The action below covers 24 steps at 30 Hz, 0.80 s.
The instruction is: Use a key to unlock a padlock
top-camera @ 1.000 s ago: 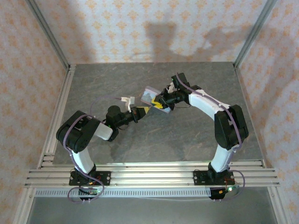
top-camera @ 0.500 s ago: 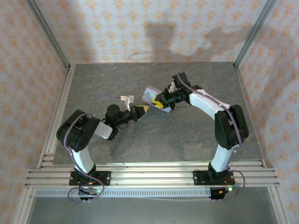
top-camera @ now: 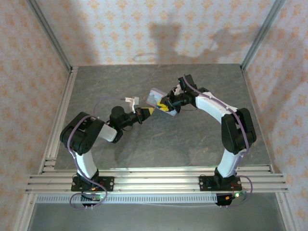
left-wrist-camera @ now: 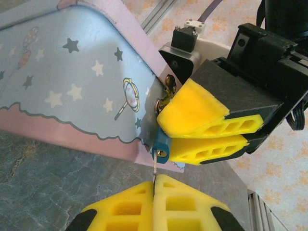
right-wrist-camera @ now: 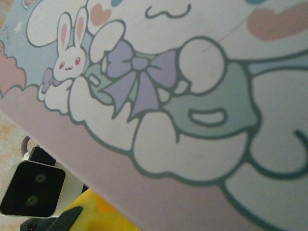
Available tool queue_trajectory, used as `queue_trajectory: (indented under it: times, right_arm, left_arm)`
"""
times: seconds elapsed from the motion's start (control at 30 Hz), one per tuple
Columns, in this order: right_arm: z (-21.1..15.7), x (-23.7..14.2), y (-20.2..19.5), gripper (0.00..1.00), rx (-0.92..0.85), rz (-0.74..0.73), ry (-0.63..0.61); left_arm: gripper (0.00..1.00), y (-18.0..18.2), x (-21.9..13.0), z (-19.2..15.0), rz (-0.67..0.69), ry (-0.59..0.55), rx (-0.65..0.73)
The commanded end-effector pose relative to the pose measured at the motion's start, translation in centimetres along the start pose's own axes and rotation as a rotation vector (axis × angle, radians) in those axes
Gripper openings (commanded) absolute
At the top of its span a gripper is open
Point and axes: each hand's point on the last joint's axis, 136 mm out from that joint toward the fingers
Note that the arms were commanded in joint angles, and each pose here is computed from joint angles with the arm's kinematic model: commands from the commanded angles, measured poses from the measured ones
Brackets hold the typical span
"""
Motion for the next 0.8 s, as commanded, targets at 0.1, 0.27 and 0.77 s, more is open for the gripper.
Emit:
queue_trajectory:
  times: [0.1,0.27,0.77]
  right_arm:
    - [0.07,-0.97,2.07,0.0,-0.041,0.057,-0.016]
    - [0.07,-0.94,1.97,0.0,-0.04,0.055,-0.016]
    - [-0.15,-0.99,1.9,0.0,-0.037,0.055,-0.01]
  left_arm:
    - [0.0,-1.79,0.67,0.63,-0.066,-0.008,0.055]
    - [0.0,-1.91,0.71,0.36,-0.069,-0.002,0.058]
    - [0.0,-2.17,0.6,0.67,-0.066,-0.018,0.081]
Point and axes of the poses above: each hand's point on the last joint's axis, 136 mm out from that joint toward the fingers, its own x axis out along the fingers, its own y axis along the line the jaws close on, z = x × y, and after that the axes turned 13 degrees about -x, right-handed
